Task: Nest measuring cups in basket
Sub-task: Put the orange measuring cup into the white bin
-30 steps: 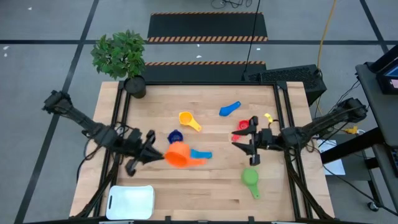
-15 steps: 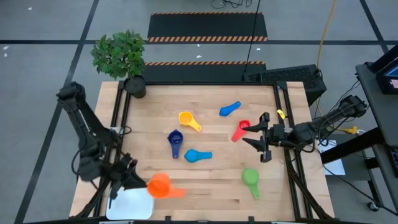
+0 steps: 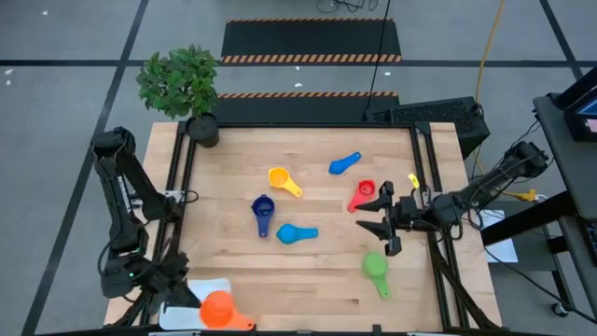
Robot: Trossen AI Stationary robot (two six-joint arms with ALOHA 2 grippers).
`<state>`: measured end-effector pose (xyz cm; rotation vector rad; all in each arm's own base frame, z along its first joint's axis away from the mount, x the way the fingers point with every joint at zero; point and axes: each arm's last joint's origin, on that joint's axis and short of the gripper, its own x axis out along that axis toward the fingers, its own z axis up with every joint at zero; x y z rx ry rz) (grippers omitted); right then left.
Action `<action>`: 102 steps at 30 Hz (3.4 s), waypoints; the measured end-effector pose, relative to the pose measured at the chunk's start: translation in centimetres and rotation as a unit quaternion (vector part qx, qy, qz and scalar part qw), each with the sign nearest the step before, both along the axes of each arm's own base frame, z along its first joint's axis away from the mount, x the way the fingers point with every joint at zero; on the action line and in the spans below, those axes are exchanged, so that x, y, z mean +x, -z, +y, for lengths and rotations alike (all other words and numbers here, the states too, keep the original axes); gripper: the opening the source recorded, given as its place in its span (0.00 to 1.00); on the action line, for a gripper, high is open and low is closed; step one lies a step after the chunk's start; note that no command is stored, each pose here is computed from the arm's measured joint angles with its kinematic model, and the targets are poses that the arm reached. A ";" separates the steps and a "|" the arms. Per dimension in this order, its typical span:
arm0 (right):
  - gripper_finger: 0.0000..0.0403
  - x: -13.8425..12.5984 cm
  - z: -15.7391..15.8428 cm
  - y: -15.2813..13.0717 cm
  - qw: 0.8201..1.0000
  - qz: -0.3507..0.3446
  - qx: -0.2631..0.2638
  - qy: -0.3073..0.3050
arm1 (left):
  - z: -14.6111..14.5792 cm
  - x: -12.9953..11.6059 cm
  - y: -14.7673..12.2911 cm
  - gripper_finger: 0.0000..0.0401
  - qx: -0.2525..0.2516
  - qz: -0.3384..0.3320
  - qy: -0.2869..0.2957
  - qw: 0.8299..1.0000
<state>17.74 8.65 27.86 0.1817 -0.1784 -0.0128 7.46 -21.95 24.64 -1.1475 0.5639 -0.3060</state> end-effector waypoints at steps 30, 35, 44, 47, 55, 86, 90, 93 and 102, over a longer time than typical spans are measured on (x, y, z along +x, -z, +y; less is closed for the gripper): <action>0.46 20.2 15.9 6.2 0.855 0.138 -0.499 0.025 | 1.9 -3.5 -0.7 0.01 0.031 0.007 0.032 0.999; 0.46 21.4 17.0 8.0 0.794 0.049 -0.599 0.092 | 2.2 -3.5 -0.8 0.02 0.032 -0.007 0.003 0.999; 0.46 23.6 16.9 10.9 0.692 0.011 -0.713 0.112 | 2.4 -3.4 -0.9 0.01 0.031 -0.023 -0.036 0.999; 0.46 24.9 17.0 10.9 0.676 0.015 -0.730 0.102 | 2.4 -3.3 -0.9 0.02 0.033 -0.024 -0.039 0.998; 0.46 26.7 17.4 9.8 0.626 0.006 -0.772 0.112 | 2.4 -3.3 -0.9 0.01 0.048 -0.033 -0.040 0.998; 0.25 28.2 15.6 10.4 0.457 -0.056 -0.884 0.079 | 2.7 -2.4 -0.9 0.02 0.057 -0.042 -0.072 0.995; 0.12 28.1 15.7 10.3 0.463 -0.054 -0.881 0.083 | 2.7 -2.5 -0.9 0.01 0.057 -0.042 -0.071 0.995; 0.04 28.1 15.7 10.1 0.461 -0.051 -0.881 0.092 | 2.7 -2.5 -0.9 0.02 0.058 -0.042 -0.069 0.995; 0.17 28.1 15.5 10.0 0.472 -0.049 -0.875 0.100 | 2.4 -2.4 -0.7 0.02 0.066 -0.040 -0.063 0.995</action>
